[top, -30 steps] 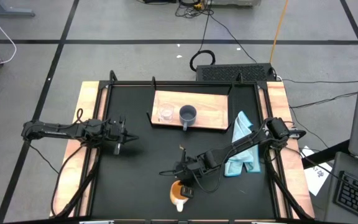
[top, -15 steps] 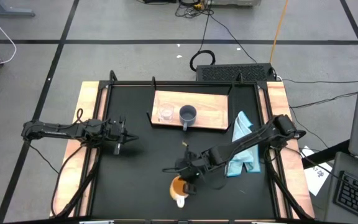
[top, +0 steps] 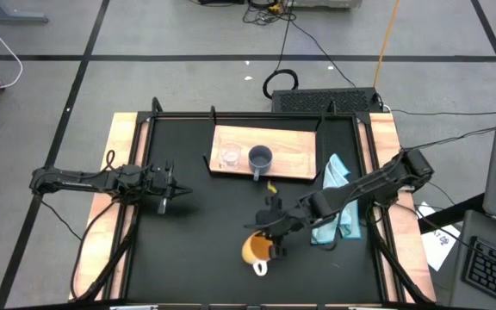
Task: Stack small to large cups/mugs on shelf
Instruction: Put the yellow mug on the shelf
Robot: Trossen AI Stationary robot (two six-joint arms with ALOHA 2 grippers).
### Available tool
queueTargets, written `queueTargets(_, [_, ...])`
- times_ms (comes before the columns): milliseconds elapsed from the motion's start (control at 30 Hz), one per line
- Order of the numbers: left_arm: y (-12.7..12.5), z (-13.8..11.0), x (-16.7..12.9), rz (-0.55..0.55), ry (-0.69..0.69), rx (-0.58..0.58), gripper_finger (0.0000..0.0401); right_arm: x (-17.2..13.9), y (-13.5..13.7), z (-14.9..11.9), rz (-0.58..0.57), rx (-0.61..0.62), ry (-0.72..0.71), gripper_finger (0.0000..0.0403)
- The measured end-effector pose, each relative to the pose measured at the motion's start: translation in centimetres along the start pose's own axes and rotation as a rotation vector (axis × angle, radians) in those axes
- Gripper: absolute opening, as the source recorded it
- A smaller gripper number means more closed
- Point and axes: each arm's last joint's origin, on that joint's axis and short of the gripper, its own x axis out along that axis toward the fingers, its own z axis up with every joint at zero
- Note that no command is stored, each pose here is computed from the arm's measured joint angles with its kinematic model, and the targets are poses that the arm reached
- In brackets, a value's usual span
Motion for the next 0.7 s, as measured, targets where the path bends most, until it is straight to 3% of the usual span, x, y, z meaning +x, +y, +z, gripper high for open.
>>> queueTargets(433, [0.0,0.5,0.0,0.002,-0.049,-0.010,0.0001,-3.1,-4.6,-5.5,-0.010,0.041,-0.160,0.0010])
queueTargets(700, [0.0,0.9,0.0,0.005,-0.092,0.016,0.0001,-3.2,-6.5,-8.9,-0.014,-0.009,-0.229,0.0011])
